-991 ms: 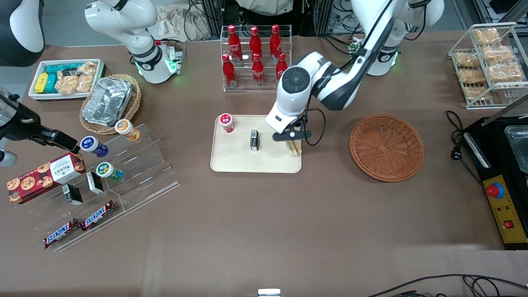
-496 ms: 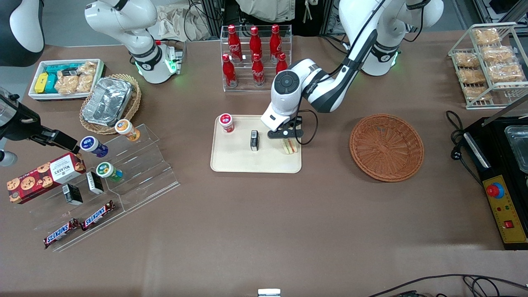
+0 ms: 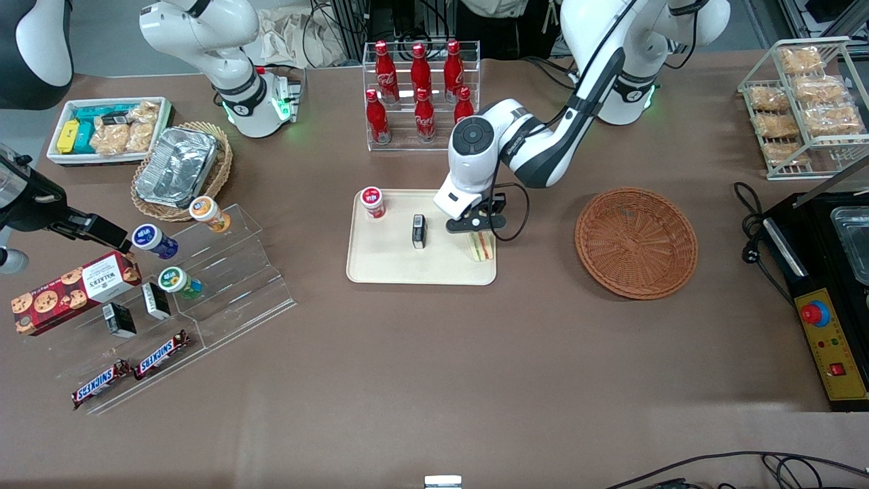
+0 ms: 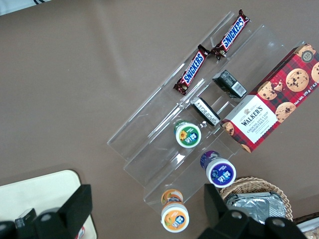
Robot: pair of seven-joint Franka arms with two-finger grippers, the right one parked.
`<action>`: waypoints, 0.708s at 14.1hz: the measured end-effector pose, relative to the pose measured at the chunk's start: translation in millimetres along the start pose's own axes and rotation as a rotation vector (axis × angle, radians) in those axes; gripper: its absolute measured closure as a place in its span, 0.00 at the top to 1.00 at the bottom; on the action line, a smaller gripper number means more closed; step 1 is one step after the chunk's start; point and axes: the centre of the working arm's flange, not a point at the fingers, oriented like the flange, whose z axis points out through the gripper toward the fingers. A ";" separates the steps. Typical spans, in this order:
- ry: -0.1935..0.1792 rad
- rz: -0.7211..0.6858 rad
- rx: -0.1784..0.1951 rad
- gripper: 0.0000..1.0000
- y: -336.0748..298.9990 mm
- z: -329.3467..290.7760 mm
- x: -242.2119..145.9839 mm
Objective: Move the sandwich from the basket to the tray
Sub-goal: 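Open the left gripper and raise it away from the tray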
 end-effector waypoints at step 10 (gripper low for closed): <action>0.031 -0.169 0.037 1.00 -200.7 -172.6 112.1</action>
